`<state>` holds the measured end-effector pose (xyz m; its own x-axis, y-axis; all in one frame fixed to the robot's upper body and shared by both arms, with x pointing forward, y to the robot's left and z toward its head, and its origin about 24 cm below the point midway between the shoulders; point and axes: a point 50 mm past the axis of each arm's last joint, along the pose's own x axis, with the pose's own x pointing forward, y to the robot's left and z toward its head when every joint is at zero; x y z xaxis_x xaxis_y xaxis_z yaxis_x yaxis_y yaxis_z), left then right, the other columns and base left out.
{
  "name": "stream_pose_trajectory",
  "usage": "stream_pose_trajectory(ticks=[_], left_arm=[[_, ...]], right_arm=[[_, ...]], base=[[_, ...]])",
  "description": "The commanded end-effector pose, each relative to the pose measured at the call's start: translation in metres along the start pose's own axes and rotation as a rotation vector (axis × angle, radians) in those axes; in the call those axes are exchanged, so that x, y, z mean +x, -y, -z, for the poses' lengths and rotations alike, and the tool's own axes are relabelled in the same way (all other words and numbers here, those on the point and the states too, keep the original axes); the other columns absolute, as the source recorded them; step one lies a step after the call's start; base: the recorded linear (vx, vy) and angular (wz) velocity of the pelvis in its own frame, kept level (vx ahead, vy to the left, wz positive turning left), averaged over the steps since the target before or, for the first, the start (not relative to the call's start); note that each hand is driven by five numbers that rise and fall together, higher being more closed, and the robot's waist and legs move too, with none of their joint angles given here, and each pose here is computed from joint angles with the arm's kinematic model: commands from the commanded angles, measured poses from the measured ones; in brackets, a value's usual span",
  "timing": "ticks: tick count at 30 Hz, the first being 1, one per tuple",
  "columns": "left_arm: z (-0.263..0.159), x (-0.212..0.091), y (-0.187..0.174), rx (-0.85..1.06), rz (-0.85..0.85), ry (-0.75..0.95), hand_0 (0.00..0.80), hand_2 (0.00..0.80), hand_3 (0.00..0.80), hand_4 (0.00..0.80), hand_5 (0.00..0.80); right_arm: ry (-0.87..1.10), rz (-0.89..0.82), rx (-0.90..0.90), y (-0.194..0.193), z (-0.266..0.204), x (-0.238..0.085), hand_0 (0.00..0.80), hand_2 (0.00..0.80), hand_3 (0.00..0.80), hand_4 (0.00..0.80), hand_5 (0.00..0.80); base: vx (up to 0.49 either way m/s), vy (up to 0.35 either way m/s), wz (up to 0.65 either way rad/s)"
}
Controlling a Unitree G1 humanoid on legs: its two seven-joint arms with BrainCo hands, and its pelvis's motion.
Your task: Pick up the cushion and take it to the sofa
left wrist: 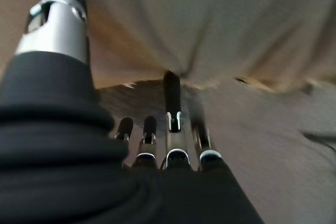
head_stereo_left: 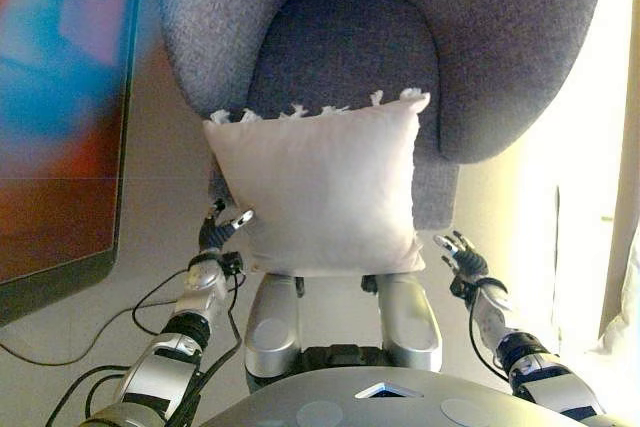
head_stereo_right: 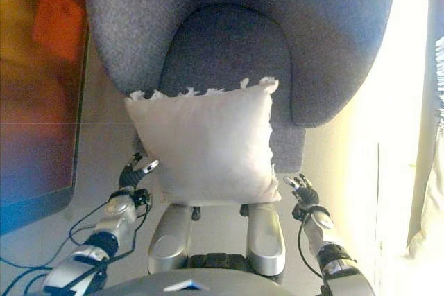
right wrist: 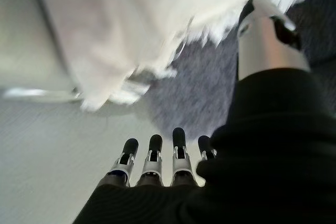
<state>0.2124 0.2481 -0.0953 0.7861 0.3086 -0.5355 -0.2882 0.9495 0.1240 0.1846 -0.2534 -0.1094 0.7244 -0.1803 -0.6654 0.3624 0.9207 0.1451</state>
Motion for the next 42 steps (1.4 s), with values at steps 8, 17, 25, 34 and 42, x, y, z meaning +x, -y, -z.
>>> stream_pose_trajectory(ticks=[8, 17, 25, 34, 42], left_arm=[[0.016, -0.003, 0.003, 0.046, 0.083, -0.085, 0.0, 0.0, 0.0, 0.0, 0.0], [-0.02, 0.012, 0.024, 0.019, 0.14, 0.0, 0.0, 0.0, 0.0, 0.0, 0.0], [-0.045, 0.019, 0.034, -0.029, 0.195, 0.059, 0.0, 0.0, 0.0, 0.0, 0.0], [-0.077, 0.03, 0.039, 0.02, 0.197, 0.08, 0.0, 0.0, 0.0, 0.0, 0.0], [-0.104, 0.033, 0.052, -0.047, 0.343, 0.136, 0.8, 0.8, 0.8, 0.8, 0.8]], right_arm=[[0.037, -0.155, -0.221, -0.021, -0.024, 0.013, 0.0, 0.0, 0.0, 0.0, 0.0], [0.152, -0.203, -0.485, -0.062, -0.074, 0.028, 0.0, 0.0, 0.0, 0.0, 0.0], [0.228, -0.184, -0.537, -0.076, -0.108, 0.032, 0.0, 0.0, 0.0, 0.0, 0.0], [0.271, -0.176, -0.537, -0.086, -0.134, 0.033, 0.0, 0.0, 0.0, 0.0, 0.0], [0.283, -0.259, -0.556, -0.101, -0.136, 0.032, 0.0, 0.0, 0.0, 0.0, 0.0]], base=[[-0.01, 0.007, 0.0], [-0.038, 0.038, 0.06], [-0.021, 0.025, 0.04], [-0.027, 0.002, 0.02], [0.0, 0.0, 0.0]])
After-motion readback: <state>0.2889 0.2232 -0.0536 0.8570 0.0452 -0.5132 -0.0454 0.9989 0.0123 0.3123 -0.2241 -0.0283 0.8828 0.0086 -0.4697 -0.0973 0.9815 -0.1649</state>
